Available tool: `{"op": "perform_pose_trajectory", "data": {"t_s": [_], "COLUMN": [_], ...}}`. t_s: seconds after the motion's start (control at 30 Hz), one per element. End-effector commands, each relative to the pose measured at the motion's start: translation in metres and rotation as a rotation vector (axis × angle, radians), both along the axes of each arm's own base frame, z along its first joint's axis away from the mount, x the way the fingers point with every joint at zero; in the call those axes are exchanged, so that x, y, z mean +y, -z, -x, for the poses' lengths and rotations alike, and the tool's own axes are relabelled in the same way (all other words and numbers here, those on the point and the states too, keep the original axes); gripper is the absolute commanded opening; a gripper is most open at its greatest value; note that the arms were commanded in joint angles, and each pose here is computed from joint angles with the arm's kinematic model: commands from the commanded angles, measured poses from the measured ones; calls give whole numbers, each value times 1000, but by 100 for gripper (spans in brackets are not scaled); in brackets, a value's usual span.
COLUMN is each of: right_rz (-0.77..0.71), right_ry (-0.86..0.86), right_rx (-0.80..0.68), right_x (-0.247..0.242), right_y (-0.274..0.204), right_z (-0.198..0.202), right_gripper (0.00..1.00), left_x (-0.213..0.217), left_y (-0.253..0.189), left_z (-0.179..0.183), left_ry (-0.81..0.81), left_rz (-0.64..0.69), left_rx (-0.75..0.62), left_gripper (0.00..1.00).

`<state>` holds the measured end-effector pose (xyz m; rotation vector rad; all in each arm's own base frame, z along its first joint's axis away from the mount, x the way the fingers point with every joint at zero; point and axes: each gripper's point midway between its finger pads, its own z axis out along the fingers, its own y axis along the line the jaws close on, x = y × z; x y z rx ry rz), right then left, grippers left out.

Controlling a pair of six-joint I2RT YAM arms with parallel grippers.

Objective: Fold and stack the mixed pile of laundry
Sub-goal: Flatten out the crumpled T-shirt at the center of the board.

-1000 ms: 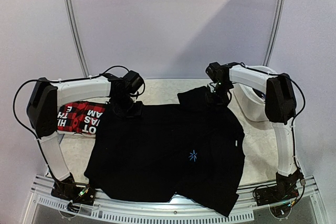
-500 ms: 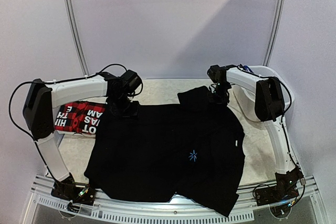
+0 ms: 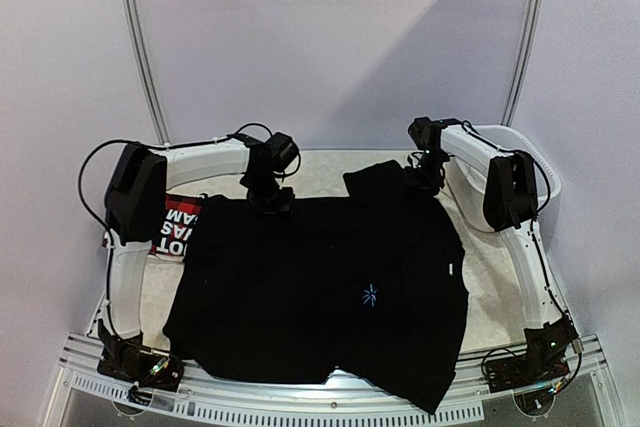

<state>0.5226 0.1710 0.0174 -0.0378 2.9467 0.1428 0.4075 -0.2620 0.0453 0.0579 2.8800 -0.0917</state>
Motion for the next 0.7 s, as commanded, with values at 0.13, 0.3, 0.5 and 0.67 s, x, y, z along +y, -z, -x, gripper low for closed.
{"op": "perform_pose_trajectory", "data": {"t_s": [0.13,0.3,0.5,0.67], "right_rz": [-8,7,-17,-7], "right_ry": [63,78,118,142], "right_rx": [-4,-61,-158,-290], "right_x": [-32,-38,-40,-46], "right_y": [27,27,19,5], "right_z": [-24,-41,-68,-98], "right_gripper": [43,43,43,43], "left_x": [-11,-22,-25,-37], "left_y": [38,54,65,69], "left_z": [-27,-41,-69,-95], "left_ry": [-10,-27,-88,-119], "left_rz": [66,109,175,266], "left_rx": [83,100,88,53], "left_gripper": [59,59,58,58]}}
